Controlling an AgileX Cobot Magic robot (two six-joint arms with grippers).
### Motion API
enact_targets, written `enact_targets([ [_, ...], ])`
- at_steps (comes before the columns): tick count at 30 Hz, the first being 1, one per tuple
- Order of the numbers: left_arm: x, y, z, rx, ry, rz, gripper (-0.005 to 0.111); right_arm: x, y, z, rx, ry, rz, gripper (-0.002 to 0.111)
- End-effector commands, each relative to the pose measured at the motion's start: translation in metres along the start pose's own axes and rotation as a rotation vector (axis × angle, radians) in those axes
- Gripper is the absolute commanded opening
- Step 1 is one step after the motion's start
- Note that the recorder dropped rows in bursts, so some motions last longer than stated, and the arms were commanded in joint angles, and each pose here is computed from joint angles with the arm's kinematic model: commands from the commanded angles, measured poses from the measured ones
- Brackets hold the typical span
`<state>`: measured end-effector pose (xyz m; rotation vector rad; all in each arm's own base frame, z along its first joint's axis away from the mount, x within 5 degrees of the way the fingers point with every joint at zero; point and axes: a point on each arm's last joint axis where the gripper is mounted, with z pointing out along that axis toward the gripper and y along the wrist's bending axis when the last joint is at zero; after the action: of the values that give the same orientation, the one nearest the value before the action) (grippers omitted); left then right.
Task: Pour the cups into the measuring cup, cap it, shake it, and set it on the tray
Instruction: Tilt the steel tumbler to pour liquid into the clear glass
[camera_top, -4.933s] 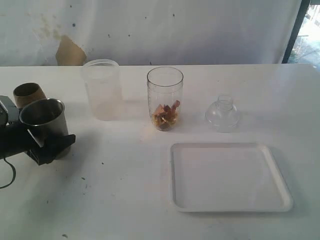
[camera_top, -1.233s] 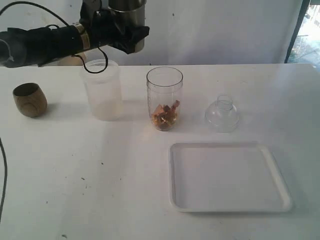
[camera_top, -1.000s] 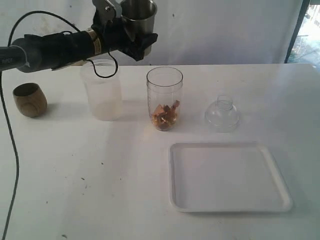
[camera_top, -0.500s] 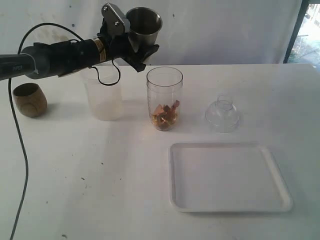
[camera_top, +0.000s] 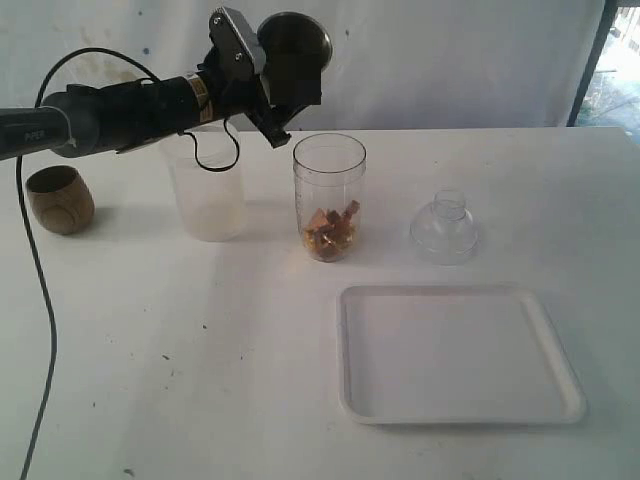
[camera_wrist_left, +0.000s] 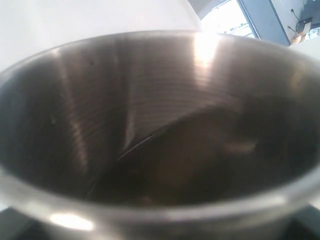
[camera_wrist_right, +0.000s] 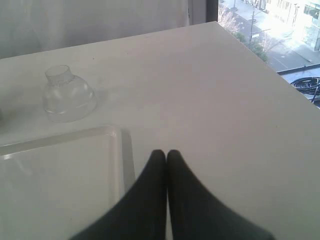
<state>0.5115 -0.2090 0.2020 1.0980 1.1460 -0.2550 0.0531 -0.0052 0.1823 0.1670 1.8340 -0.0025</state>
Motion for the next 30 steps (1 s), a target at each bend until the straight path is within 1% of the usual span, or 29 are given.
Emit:
enact_targets([
  [1,-0.018,0.01,-0.001,-0.025,-0.076,-0.006,0.0,0.001,0.0,0.0,-0.002,-0.008,-0.007,0.0],
  [3,-0.02,0.009,-0.001,-0.02,-0.089,0.039,0.0,0.001,0.0,0.0,-0.002,-0.008,-0.007,0.0],
  [5,-0.02,0.009,-0.001,-0.02,-0.09,0.057,0.0,0.001,0.0,0.0,-0.002,-0.008,-0.007,0.0],
  [13,-0.021,0.008,-0.001,-0.009,-0.099,0.066,0.0,0.001,0.0,0.0,-0.002,-0.008,-0.007,0.0],
  [17,-0.022,0.008,-0.003,0.012,-0.12,-0.019,0.0,0.001,0.0,0.0,-0.002,-0.008,-0.007,0.0],
  [20,-0.024,0.009,-0.004,0.021,-0.147,-0.037,0.0,0.001,0.0,0.0,-0.002,-0.008,-0.007,0.0],
  [23,-0.024,0.008,-0.004,0.036,-0.145,-0.041,0.0,0.001,0.0,0.0,-0.002,-0.008,-0.007,0.0],
  [24,-0.023,0.006,-0.004,0.051,-0.141,-0.037,0.0,0.001,0.0,0.0,-0.002,-0.008,-0.007,0.0],
  [26,-0.023,0.0,-0.005,0.121,-0.144,-0.02,0.0,0.001,0.0,0.0,-0.002,-0.008,-0.007,0.0],
  [28,-0.024,-0.001,-0.005,0.131,-0.147,-0.021,0.0,0.001,0.0,0.0,-0.002,-0.008,-0.007,0.0],
  [30,-0.024,0.0,-0.005,0.118,-0.154,-0.041,0.0,0.001,0.0,0.0,-0.002,-0.008,-0.007,0.0],
])
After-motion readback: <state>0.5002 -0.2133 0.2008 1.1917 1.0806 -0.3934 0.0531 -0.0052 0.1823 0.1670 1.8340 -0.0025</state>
